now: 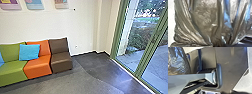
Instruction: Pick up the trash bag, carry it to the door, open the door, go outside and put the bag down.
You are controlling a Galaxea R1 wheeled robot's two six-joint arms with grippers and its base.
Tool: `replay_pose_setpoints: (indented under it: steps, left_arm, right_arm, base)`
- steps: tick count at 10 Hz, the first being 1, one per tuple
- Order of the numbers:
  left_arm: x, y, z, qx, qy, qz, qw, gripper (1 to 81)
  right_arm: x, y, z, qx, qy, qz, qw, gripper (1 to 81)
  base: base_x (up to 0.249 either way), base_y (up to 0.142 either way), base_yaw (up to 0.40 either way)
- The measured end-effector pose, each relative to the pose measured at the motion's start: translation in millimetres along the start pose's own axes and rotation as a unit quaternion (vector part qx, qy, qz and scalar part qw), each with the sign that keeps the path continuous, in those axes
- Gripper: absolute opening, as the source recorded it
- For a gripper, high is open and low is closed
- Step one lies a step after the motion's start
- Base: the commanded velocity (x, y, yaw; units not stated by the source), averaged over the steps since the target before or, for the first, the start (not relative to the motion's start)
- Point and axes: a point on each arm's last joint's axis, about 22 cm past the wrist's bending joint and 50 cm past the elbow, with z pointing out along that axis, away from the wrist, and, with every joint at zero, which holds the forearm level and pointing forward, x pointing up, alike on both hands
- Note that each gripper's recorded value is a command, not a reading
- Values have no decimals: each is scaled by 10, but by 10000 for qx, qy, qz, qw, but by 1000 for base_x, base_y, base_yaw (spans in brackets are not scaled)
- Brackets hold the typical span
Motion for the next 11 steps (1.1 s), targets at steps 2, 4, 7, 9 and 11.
replay_pose_setpoints:
  steps: [2,4,7,9,11]
  left_arm:
    - [-191,-132,-23,142,-79,-66,9998,10]
    - [-334,-211,-41,225,-114,-108,9996,10]
    - [-276,-129,-72,178,89,-30,9998,10]
    - [-218,-109,-94,168,257,22,9995,10]
    - [22,-2,-136,116,550,131,9983,10]
  right_arm:
    - [-275,-119,118,-27,-103,-31,9999,811]
    - [-412,61,151,-337,-123,-59,9993,811]
    - [-493,-134,226,-276,55,-203,9994,811]
    - [-424,-89,191,-312,201,-290,9989,811]
    - [-166,-175,155,-272,493,-433,9975,811]
  base:
    - [0,0,0]
    - [0,0,0]
    - [0,0,0]
    - [0,0,0]
    - [0,0,0]
